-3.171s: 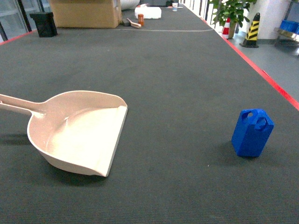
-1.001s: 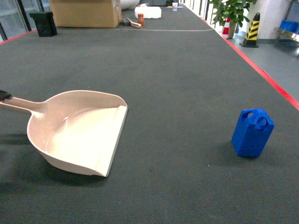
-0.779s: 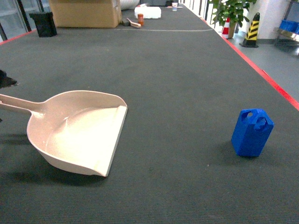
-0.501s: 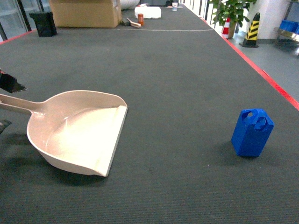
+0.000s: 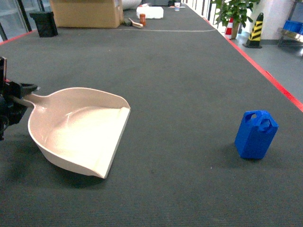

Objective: Place part in tray to right shelf

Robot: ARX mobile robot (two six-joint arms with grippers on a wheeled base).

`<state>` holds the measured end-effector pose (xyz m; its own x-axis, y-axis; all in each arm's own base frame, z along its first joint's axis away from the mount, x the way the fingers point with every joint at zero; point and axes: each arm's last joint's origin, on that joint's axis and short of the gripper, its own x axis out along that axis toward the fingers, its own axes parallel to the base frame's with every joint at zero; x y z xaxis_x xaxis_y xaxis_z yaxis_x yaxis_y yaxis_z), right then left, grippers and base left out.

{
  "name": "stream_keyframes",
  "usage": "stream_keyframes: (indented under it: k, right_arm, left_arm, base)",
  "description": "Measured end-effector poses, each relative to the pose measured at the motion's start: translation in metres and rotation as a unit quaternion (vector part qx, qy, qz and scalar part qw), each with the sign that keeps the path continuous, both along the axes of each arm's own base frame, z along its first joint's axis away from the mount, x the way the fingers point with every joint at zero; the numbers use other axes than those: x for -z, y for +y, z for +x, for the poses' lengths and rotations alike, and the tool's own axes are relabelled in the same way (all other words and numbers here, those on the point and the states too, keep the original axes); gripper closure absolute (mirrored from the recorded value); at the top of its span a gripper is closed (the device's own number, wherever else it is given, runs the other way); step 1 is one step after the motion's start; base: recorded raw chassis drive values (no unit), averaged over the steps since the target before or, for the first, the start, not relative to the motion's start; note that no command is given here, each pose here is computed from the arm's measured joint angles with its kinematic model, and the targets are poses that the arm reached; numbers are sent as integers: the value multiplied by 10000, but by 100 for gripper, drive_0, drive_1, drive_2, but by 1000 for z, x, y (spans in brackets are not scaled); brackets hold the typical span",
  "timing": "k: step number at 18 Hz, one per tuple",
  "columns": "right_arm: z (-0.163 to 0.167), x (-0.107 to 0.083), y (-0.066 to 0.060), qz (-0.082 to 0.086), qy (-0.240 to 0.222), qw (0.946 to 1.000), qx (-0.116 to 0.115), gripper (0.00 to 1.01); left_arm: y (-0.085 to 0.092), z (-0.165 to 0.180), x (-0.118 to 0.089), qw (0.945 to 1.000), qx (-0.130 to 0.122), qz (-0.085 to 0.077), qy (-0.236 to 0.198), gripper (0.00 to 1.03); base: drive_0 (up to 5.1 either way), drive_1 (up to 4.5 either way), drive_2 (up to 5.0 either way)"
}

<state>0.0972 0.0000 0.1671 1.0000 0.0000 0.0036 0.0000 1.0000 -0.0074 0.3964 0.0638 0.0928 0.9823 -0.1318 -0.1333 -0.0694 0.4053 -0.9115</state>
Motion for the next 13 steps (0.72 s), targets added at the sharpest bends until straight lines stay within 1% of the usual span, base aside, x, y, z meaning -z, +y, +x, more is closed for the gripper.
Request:
stream_keyframes:
  k: [2, 3, 4, 6, 7, 8, 9, 10, 11, 12, 13]
  right_arm:
    - [0, 0, 0, 0, 2, 10000, 0, 3]
    - [0, 0, 0, 0, 2, 10000, 0, 3]
    - [0, 0, 0, 0, 2, 10000, 0, 3]
    - [0, 0, 0, 0, 2, 10000, 0, 3]
    - [0, 0, 0, 0, 0, 10000, 0, 3]
    - [0, 0, 0, 0, -2, 10000, 0, 3]
    - [0, 0, 0, 0, 2, 10000, 0, 3]
    - [0, 0, 0, 0, 0, 10000, 0, 3]
    - [0, 0, 0, 0, 2, 10000, 0, 3]
    - [0, 0, 0, 0, 2, 10000, 0, 3]
    - [0, 0, 0, 0, 0, 10000, 0, 3]
  left_arm:
    - [-7, -12, -15, 9994, 112, 28, -324, 87]
    - [-11, -18, -26, 9987, 156, 17, -482, 87]
    - [-17, -24, -40, 9971, 217, -4, -733, 87]
    - [-39, -34, -75, 9907, 426, -58, -1288, 87]
    - [-56, -36, -91, 9871, 581, -69, -1490, 87]
    - [-70, -38, -101, 9838, 724, -113, -1633, 87]
    - [-87, -41, -109, 9804, 866, -174, -1759, 87]
    - [-101, -43, -113, 9782, 940, -310, -1825, 87]
    - [-113, -45, -114, 9787, 965, -467, -1753, 87]
    - [-121, -45, -111, 9809, 911, -613, -1603, 87]
    - [-129, -46, -110, 9820, 910, -650, -1526, 88]
  base:
    - [0, 0, 0]
    - [0, 0, 0]
    - [0, 0, 0]
    - [0, 0, 0]
    - [0, 0, 0]
    - [0, 0, 0]
    - [0, 0, 0]
    - [0, 0, 0]
    - [0, 0, 0]
    - [0, 0, 0]
    - [0, 0, 0]
